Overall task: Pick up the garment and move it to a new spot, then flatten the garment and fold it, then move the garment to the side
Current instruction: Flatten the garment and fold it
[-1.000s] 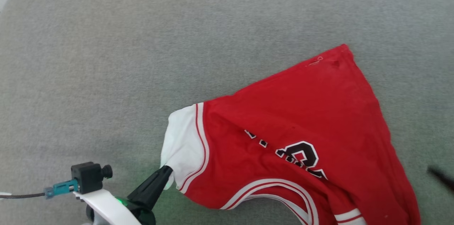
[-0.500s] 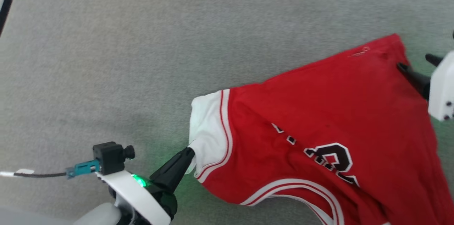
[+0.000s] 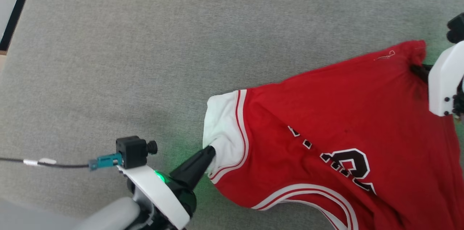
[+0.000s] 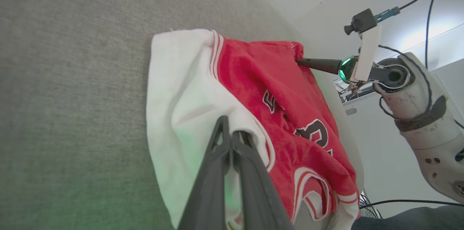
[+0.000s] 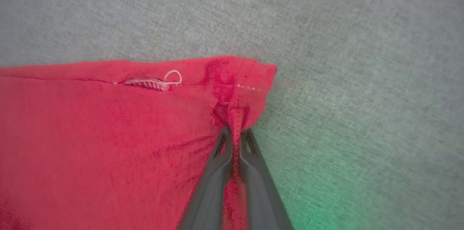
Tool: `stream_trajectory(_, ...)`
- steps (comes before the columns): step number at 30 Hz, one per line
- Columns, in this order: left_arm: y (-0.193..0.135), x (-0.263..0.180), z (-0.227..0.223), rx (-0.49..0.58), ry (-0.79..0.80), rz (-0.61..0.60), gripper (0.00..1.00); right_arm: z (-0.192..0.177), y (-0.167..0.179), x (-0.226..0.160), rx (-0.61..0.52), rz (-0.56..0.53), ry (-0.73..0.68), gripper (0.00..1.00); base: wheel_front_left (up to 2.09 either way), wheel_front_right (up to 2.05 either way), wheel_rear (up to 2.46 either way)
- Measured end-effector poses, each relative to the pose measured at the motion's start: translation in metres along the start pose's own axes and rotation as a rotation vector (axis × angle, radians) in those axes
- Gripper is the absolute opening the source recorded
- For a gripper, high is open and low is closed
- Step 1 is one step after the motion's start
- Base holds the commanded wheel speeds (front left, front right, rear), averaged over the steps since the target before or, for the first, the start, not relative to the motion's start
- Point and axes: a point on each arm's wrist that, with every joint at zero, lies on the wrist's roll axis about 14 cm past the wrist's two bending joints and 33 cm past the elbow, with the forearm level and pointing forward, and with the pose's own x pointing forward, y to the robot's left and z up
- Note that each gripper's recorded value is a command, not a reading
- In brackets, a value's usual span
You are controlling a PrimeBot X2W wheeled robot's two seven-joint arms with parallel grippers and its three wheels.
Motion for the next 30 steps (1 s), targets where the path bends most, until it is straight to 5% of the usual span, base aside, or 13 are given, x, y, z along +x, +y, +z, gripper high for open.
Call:
stream_trajectory(6,0.014,0.013,0.013,0.136,0.042,0.001,0.00,0.023,-0.022,-0.014,0.093,-0.052,-0.145,0.00,0.00,0.00,0.00)
stream_trajectory(13,0.007,0.070,0.118,0.286,-0.119,-0.024,0.00,0.084,-0.069,-0.053,0.226,-0.165,-0.427,0.00,0.00,0.00,0.00)
stream_trajectory(21,-0.044,0.134,0.261,0.296,-0.425,-0.090,0.00,0.163,-0.108,-0.111,0.274,-0.273,-0.765,0.00,0.00,0.00,0.00)
stream_trajectory(30,-0.124,0.134,0.379,0.372,-0.734,-0.187,0.00,0.233,-0.126,-0.206,0.291,-0.346,-1.130,0.00,0.00,0.00,0.00)
